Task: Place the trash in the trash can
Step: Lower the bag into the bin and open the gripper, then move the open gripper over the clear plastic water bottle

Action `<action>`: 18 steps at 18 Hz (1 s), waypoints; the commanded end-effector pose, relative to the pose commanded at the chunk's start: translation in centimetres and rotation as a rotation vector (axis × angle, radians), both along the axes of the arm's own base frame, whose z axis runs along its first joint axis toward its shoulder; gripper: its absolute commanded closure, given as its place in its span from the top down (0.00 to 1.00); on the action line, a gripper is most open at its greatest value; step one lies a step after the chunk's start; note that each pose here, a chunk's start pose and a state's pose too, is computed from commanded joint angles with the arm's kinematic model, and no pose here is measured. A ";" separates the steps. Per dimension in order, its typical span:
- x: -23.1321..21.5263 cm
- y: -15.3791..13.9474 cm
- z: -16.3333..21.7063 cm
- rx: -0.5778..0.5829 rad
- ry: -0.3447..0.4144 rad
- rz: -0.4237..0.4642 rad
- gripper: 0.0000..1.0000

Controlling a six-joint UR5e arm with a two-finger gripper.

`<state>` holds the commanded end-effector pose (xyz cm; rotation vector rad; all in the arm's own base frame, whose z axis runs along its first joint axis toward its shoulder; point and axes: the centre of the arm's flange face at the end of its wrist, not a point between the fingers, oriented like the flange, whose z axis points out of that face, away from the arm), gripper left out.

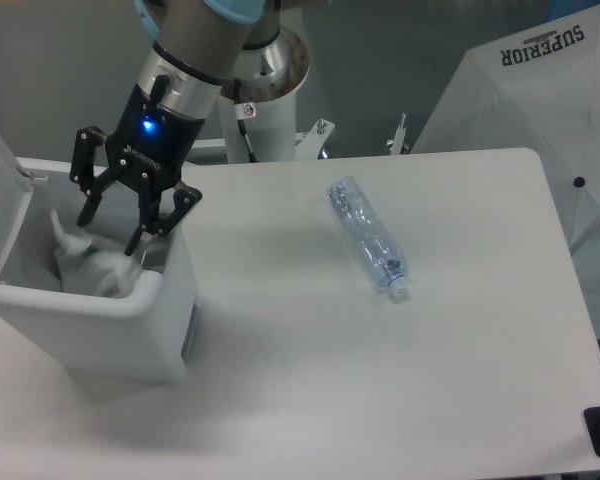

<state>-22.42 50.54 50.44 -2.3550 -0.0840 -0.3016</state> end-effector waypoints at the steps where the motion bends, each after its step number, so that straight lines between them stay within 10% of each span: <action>1: -0.9 -0.4 0.1 0.001 0.001 0.017 1.00; 11: -10.7 -4.7 1.6 0.019 0.026 0.196 1.00; 18: -20.4 -6.9 -6.2 -0.074 -0.074 0.318 1.00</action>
